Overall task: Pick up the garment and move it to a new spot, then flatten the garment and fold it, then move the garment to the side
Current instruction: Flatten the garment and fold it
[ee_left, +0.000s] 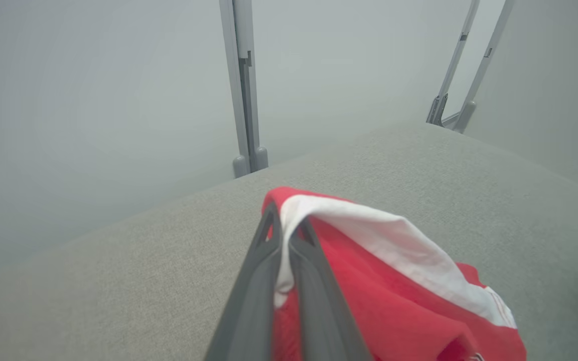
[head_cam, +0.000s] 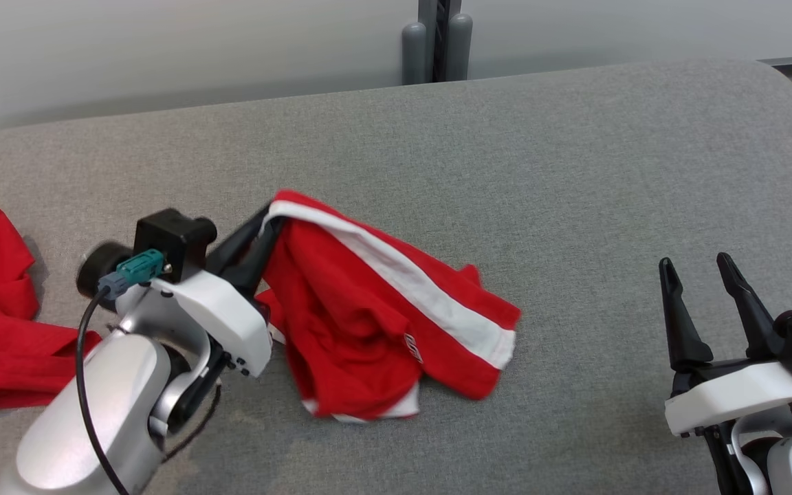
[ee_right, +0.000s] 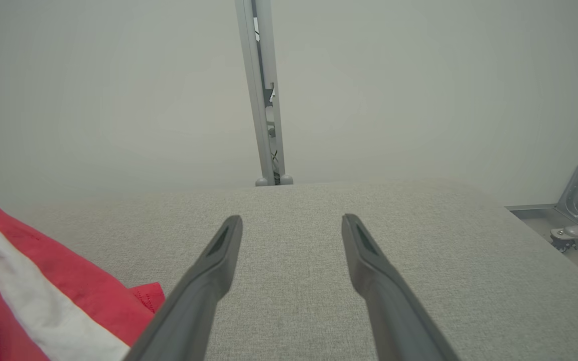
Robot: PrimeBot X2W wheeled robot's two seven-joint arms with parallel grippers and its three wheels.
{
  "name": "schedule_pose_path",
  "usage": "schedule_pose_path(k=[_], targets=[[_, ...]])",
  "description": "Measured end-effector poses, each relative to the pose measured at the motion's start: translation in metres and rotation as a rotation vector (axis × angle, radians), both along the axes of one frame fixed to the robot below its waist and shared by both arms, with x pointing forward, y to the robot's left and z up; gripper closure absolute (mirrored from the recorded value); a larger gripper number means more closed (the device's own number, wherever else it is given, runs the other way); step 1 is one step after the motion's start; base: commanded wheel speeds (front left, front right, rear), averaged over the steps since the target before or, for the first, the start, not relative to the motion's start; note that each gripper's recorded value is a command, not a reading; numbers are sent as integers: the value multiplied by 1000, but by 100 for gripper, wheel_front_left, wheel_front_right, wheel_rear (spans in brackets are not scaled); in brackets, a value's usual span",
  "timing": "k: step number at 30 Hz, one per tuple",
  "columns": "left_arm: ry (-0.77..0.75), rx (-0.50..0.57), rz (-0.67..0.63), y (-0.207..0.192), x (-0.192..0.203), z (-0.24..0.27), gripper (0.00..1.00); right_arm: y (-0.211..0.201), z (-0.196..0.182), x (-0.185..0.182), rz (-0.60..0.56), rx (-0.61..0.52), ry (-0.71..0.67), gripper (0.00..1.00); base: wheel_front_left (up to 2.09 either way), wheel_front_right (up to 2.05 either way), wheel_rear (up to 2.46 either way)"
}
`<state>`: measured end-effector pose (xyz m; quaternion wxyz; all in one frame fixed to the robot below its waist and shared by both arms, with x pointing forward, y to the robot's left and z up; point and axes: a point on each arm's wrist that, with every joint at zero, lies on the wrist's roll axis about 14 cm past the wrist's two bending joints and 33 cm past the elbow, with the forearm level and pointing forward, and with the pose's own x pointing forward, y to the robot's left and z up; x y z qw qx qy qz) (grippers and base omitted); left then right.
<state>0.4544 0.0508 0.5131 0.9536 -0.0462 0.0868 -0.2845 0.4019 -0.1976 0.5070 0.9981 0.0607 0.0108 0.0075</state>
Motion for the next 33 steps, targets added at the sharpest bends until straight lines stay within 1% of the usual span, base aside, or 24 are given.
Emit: schedule_pose_path(k=[2, 5, 7, 10, 12, 16, 18, 19, 20, 23, 27, 33], targets=[[-89, 59, -2, 2, 7, 18, 100, 0, 1, 0, 0, 0, -3, 0, 0, 0, 0], [-121, 125, -36, -4, 3, 19, 100, 0, 1, 1, 0, 0, -2, 0, 0, 0, 0], [-77, 162, -61, -11, -7, 1, 100, 1, 0, 1, 2, 4, 0, 0, 0, 0, 0], [71, 196, -94, -18, -35, -47, 100, 1, -2, 1, 3, 11, 6, 0, 0, 0, 0], [154, 193, -108, -23, -52, -71, 100, 2, -4, 1, 4, 13, 10, 0, 0, 0, 0], [245, 205, -128, -29, -74, -100, 100, 4, -5, 2, 9, 15, 13, 0, 0, 0, 0], [253, 210, -120, -28, -79, -106, 100, 4, -5, 3, 11, 15, 14, 0, 0, 0, 0], [250, 208, -107, -26, -78, -106, 64, 5, -5, 3, 13, 15, 14, 0, 0, 0, 0], [236, 208, -90, -24, -76, -105, 1, 6, -5, 4, 16, 16, 14, 0, 0, 0, 0], [186, 191, -36, -16, -69, -96, 0, 8, -2, 5, 22, 16, 9, 0, 0, 0, 0], [96, 128, 58, -2, -56, -71, 0, 10, 3, 5, 27, 15, -4, 0, 0, 0, 0], [-16, 42, 195, 30, -50, -31, 0, 13, 10, 2, 37, 14, -20, 0, 0, 0, 0]])
